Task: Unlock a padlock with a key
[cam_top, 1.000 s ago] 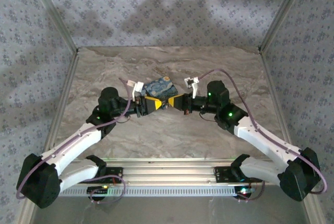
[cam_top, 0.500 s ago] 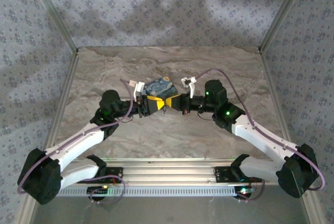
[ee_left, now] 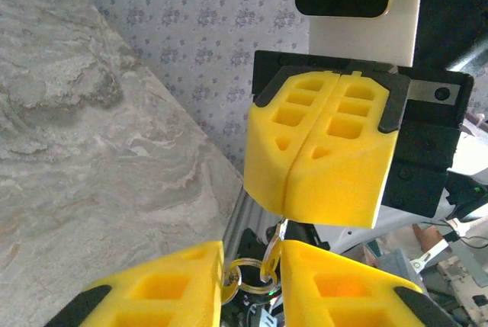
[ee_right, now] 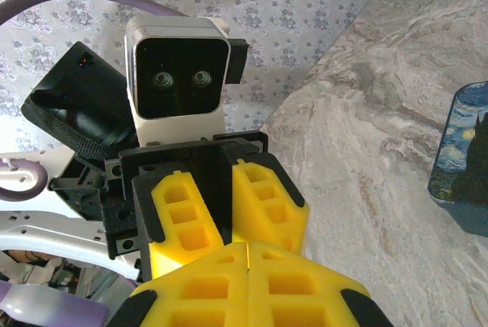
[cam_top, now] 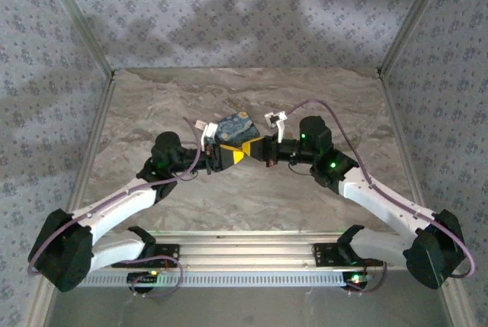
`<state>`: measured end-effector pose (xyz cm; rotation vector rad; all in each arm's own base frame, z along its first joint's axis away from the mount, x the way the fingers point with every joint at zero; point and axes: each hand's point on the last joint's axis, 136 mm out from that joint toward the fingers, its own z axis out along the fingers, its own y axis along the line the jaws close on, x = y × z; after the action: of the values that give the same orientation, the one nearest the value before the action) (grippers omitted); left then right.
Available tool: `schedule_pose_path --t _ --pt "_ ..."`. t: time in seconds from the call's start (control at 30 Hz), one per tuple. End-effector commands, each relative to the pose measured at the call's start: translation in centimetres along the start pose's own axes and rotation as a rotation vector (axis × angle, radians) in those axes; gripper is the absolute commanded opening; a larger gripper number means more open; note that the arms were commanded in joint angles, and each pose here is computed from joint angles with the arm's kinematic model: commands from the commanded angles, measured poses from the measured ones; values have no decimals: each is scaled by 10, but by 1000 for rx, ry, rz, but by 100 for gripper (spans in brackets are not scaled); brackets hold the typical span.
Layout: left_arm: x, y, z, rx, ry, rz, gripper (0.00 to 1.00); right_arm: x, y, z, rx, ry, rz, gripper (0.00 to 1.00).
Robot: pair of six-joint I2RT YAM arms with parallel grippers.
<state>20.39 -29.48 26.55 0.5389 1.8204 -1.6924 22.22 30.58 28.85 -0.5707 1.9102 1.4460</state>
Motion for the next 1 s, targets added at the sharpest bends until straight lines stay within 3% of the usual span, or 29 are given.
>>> schedule_pose_path --t 0.0,0.1,0.13,0.23,0.3,0.4,0.57,0.8,0.87,0.97 --pt "-2 -8 -1 24 -3 31 17 -13 14 -2 -40 -34 -32 0" --pt "-2 -4 -1 1 -10 23 8 -13 13 -3 -35 -36 -30 0" --pt "-2 -3 -2 -4 -12 21 9 -13 13 -3 -34 -38 -31 0" --pt "-3 -3 -2 -13 -16 21 29 -12 12 -4 -34 -39 -8 0" --pt "-3 -3 -3 -14 -16 24 31 -12 12 -4 -33 -42 -8 0" --pt "-3 -5 -3 -7 -11 28 24 -12 11 -4 -35 -42 -7 0" --pt "-3 -7 -2 1 -10 34 0 -11 11 -3 -37 -40 -5 0" --pt "-2 -8 -3 -4 -4 53 0 -11 2 -3 1 -47 14 0" --pt "-1 -4 -5 -32 -5 57 0 -10 -7 -4 50 -47 36 10" --pt "3 15 -11 -126 -2 30 0 -5 -26 -4 134 -27 70 36"
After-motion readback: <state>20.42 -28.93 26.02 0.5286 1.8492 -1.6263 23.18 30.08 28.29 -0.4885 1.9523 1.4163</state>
